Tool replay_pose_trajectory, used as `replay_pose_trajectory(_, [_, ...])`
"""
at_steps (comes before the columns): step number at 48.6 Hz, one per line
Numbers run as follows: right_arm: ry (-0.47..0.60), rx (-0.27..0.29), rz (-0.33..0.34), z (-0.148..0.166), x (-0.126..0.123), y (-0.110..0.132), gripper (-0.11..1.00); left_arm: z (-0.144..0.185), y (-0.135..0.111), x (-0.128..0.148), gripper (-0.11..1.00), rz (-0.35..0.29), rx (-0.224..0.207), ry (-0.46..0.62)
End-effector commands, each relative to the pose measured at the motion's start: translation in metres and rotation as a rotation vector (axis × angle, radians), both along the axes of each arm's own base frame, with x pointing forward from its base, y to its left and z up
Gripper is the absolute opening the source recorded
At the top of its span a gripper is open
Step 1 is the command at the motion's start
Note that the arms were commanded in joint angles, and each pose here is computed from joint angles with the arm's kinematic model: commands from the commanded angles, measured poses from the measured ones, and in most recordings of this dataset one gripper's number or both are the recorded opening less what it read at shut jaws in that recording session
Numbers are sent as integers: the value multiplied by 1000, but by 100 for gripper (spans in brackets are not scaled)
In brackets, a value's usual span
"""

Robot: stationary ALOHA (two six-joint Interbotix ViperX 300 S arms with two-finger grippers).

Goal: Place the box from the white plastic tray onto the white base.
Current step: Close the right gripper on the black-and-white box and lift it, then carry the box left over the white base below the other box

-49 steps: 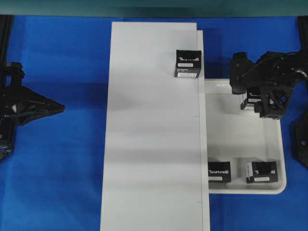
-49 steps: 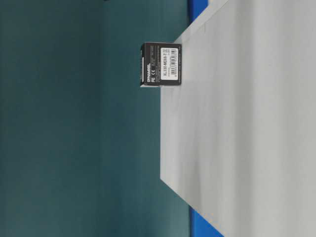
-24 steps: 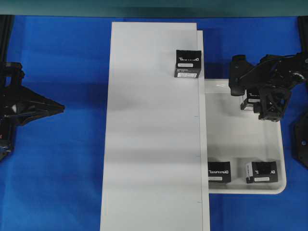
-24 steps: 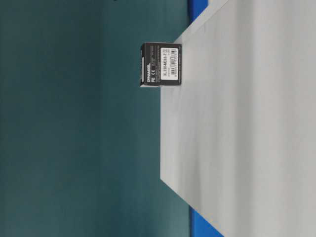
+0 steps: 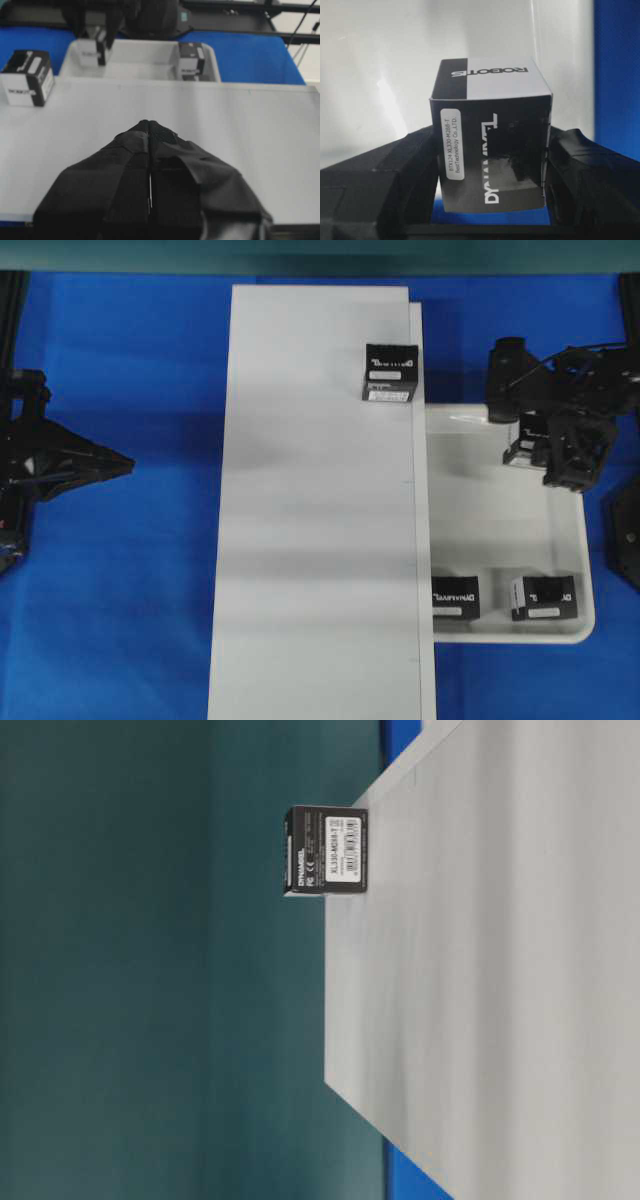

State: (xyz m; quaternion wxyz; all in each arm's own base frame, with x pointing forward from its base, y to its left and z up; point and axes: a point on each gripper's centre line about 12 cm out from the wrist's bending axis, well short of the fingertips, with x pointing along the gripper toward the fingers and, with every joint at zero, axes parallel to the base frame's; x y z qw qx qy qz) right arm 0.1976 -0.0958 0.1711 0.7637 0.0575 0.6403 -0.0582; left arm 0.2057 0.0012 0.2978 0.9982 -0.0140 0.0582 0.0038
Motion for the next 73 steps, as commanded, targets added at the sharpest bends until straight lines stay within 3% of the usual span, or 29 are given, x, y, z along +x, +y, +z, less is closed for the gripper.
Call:
replay_pose_trajectory(1, [-19, 5, 4, 30, 3, 3, 60, 10, 0, 2, -6, 1, 2, -25])
replay_pose_trajectory(13, [-10, 26, 7, 95, 1, 14, 60, 11, 1, 2, -6, 3, 0, -28])
replay_pose_trajectory(30, [-31, 26, 34, 130, 19, 22, 60, 11, 0, 2, -6, 1, 2, -29])
replay_pose_trajectory(55, [-13, 35, 88, 151, 64, 22, 60, 12, 0, 2, -6, 1, 3, -32])
replay_pose_trajectory(73, [-55, 19, 177, 143, 125, 30, 60, 12, 1, 2, -6, 3, 3, -31])
